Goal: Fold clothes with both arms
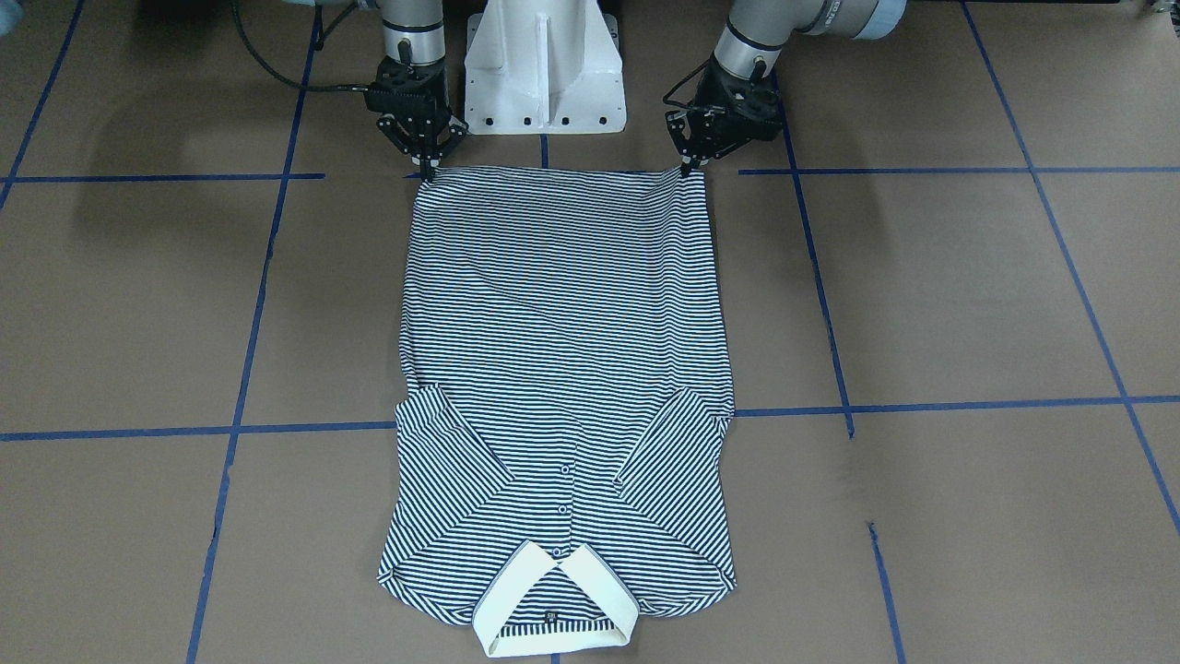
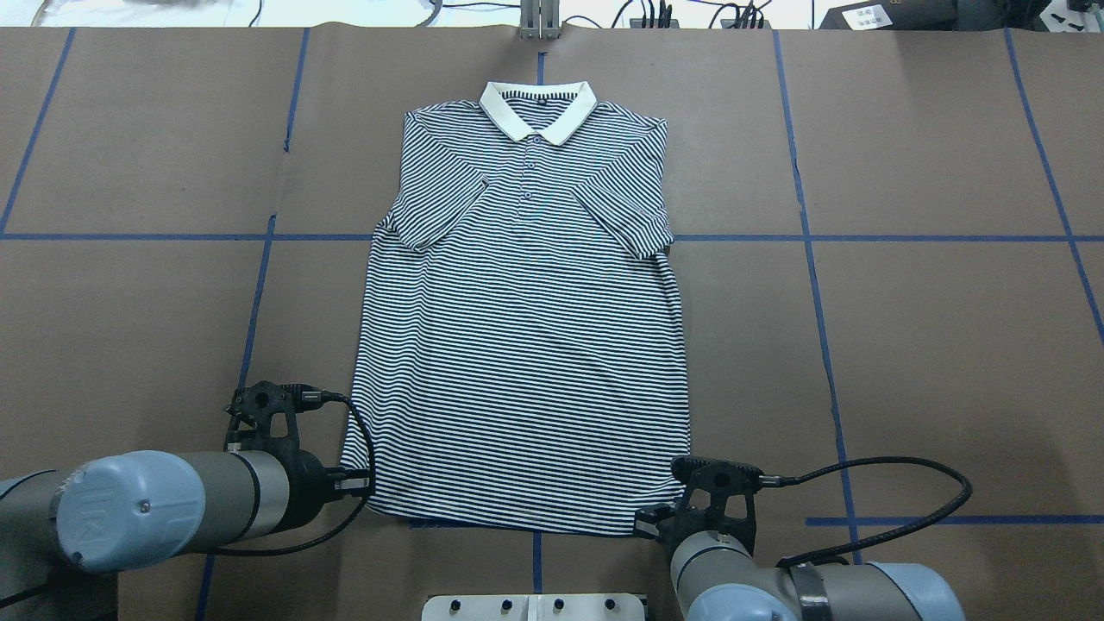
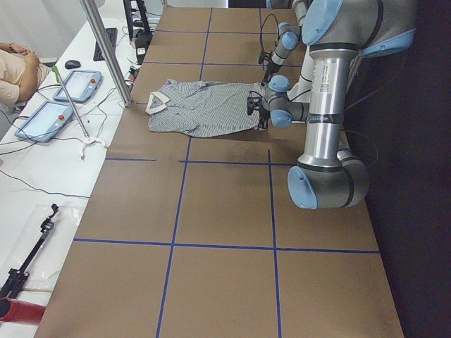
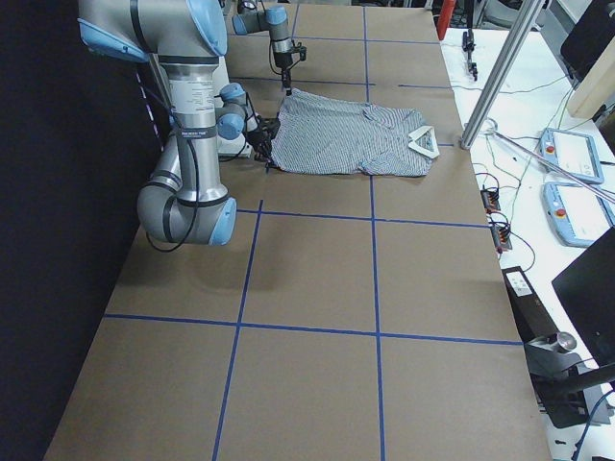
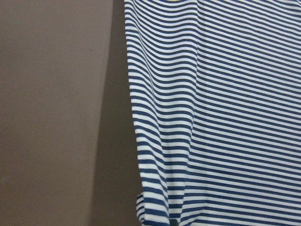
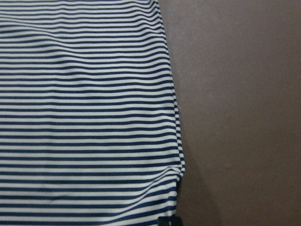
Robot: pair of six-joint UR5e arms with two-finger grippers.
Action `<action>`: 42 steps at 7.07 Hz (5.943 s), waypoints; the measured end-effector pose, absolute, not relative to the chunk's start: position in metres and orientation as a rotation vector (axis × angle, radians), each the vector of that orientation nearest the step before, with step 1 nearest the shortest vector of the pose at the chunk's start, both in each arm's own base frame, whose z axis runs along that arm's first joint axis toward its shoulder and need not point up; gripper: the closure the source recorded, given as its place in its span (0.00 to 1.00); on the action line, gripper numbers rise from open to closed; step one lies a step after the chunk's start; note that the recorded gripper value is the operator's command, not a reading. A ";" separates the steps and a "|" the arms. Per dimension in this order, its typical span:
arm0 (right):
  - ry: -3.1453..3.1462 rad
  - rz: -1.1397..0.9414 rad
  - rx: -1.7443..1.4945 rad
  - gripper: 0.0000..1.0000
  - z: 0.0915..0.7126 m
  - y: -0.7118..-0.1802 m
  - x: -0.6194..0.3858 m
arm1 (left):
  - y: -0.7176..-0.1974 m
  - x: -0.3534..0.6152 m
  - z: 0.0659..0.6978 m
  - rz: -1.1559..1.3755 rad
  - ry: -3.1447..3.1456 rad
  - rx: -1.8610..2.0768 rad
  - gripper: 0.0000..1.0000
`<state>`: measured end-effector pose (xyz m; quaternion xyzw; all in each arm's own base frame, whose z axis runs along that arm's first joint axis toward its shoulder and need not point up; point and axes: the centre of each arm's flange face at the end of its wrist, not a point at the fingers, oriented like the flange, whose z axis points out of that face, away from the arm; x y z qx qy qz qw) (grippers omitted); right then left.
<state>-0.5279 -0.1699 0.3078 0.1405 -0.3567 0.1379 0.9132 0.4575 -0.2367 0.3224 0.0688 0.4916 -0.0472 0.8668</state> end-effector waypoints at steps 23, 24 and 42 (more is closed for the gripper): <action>-0.624 0.369 0.351 0.00 0.300 -0.570 -0.513 | -0.600 0.464 0.325 -0.113 0.788 0.364 0.00; -0.632 0.322 0.362 0.00 0.297 -0.573 -0.507 | -0.592 0.455 0.320 -0.098 0.810 0.383 0.00; -0.688 0.093 0.354 0.00 0.317 -0.594 -0.412 | -0.402 0.455 0.390 -0.057 1.010 0.332 1.00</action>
